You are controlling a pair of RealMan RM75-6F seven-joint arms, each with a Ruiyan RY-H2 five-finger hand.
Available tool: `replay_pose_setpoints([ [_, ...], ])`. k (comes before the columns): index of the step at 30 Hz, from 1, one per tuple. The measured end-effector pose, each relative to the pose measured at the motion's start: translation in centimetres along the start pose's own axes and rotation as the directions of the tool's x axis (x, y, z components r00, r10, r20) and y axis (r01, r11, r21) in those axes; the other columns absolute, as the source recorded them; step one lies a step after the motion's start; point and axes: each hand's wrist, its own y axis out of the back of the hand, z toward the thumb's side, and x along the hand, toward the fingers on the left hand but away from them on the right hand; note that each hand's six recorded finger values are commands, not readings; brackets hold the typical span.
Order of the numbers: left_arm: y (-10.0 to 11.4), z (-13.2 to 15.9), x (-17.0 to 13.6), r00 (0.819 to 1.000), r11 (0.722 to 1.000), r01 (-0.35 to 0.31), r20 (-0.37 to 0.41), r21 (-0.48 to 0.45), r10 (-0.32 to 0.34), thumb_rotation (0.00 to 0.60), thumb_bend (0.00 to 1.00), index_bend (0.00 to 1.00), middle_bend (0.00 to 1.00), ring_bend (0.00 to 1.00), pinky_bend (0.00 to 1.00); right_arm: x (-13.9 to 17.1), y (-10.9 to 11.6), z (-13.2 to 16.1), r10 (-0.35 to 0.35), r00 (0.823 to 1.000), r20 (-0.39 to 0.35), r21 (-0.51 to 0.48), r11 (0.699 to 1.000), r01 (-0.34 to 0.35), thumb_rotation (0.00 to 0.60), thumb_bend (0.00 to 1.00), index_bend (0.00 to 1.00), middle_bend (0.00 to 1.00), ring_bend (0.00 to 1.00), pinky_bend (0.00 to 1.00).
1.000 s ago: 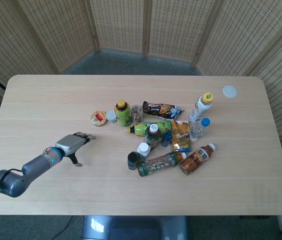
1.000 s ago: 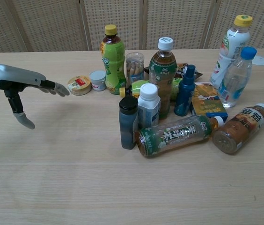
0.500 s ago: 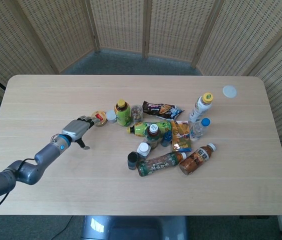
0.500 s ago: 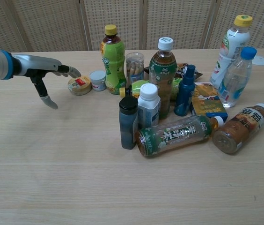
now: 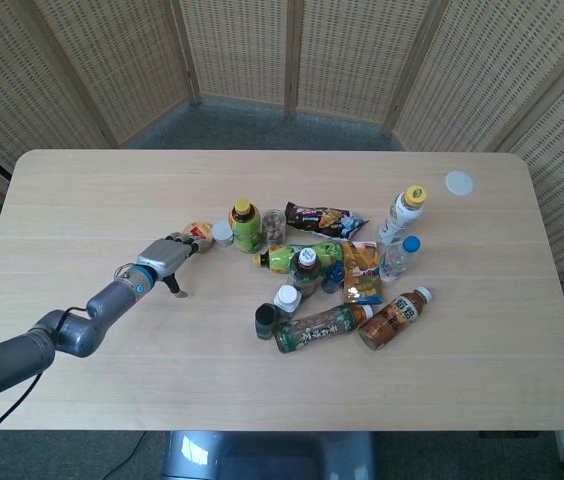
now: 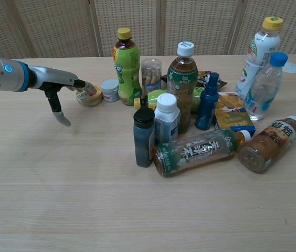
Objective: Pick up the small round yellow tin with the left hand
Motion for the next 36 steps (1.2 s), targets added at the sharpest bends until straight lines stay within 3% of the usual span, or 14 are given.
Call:
replay_pose_setpoints([
  [7, -0.9, -1.2, -2.4, 0.999, 0.999, 0.037, -0.006, 0.009, -0.037, 0.600, 0.11, 0.00, 0.00, 0.00, 0.00, -0.1, 0.0, 0.4, -0.004, 1.000, -0.012, -0.004, 1.000, 0.004, 0.513, 0.02, 0.00, 0.00, 0.00, 0.00],
  [17, 0.1, -2.1, -3.1, 0.999, 0.998, -0.044, -0.019, -0.043, 0.044, 0.600, 0.11, 0.00, 0.00, 0.00, 0.00, -0.3, 0.0, 0.8, -0.001, 1.000, -0.019, 0.001, 1.000, 0.001, 0.515, 0.02, 0.00, 0.00, 0.00, 0.00],
  [30, 0.0, -1.0, 0.1, 0.999, 0.999, 0.022, -0.026, -0.038, -0.023, 0.600, 0.11, 0.00, 0.00, 0.00, 0.00, -0.1, -0.1, 0.2, 0.004, 1.000, 0.005, 0.012, 1.000, -0.004, 0.515, 0.02, 0.00, 0.00, 0.00, 0.00],
  [36, -0.7, -0.6, 0.0, 0.998, 0.997, 0.068, -0.016, -0.024, -0.068, 0.600, 0.11, 0.00, 0.00, 0.00, 0.00, 0.1, 0.3, 0.0, -0.005, 1.000, 0.009, 0.010, 1.000, 0.005, 0.515, 0.02, 0.00, 0.00, 0.00, 0.00],
])
